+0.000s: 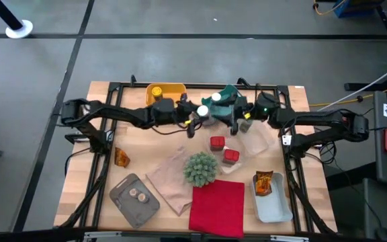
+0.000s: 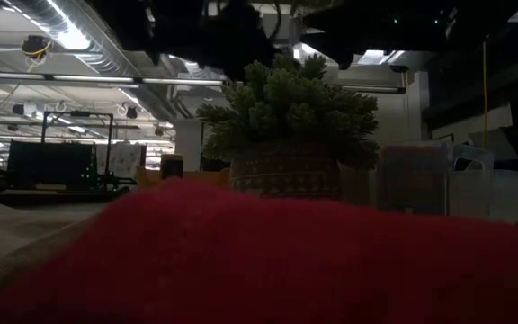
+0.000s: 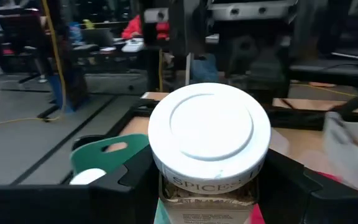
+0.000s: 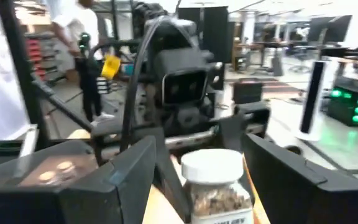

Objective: Sort spices by type
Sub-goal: Put the white seasoning bottle into the green bin

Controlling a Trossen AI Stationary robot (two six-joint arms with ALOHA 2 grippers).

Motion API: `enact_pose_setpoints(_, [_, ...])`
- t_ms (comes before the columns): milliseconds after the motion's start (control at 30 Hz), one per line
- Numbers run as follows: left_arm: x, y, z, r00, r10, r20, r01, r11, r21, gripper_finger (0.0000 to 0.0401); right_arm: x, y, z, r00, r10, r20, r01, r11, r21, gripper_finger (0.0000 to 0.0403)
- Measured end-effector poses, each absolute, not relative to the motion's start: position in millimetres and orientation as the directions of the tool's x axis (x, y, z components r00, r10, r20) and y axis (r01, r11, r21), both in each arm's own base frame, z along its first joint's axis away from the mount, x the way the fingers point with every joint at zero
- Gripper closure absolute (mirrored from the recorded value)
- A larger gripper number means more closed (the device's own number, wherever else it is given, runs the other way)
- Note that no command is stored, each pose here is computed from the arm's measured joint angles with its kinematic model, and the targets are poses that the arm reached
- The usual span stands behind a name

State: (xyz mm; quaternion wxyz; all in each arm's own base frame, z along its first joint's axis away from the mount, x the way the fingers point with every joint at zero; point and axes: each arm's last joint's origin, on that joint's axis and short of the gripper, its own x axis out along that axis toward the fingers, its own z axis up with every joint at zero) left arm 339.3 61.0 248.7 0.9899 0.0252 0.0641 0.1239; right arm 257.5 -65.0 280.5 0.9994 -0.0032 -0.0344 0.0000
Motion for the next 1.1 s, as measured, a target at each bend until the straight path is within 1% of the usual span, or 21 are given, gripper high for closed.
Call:
enact_pose_setpoints(100, [352,77,244,0.953,0.284,-0.108,-0.278,0.958,0.068,0.0203,250,-74,285,0.996,-0.043,0.075,0.043,0.999,-0.006,0.0157])
enact_pose_setpoints(200, [366,94,237,0.941,0.315,-0.126,-0.308,0.949,0.070,0.0203,243,-82,289,0.994,-0.083,0.078,0.084,0.996,-0.006,0.0158])
enact_pose_setpoints(400, [391,124,222,0.918,0.368,-0.148,-0.358,0.930,0.087,0.0203,233,-100,286,0.983,-0.184,0.022,0.185,0.983,-0.021,0.0158])
enact_pose_setpoints(533, [399,137,209,0.904,0.387,-0.180,-0.381,0.922,0.070,0.0203,227,-113,276,0.936,-0.341,-0.084,0.338,0.940,-0.048,0.0158])
enact_pose_setpoints(633, [400,142,202,0.905,0.378,-0.195,-0.378,0.925,0.042,0.0203,221,-123,267,0.871,-0.459,-0.179,0.451,0.889,-0.081,0.0158])
enact_pose_setpoints(700, [400,142,202,0.905,0.375,-0.201,-0.378,0.925,0.027,0.0203,216,-129,261,0.829,-0.508,-0.233,0.500,0.861,-0.094,0.0158])
enact_pose_setpoints(900, [401,144,193,0.897,0.375,-0.233,-0.378,0.925,0.036,0.0203,213,-144,241,0.763,-0.535,-0.362,0.545,0.835,-0.084,0.0158])
enact_pose_setpoints(1100, [403,145,179,0.888,0.373,-0.270,-0.378,0.925,0.037,0.0203,221,-150,222,0.741,-0.512,-0.434,0.535,0.841,-0.080,0.0158])
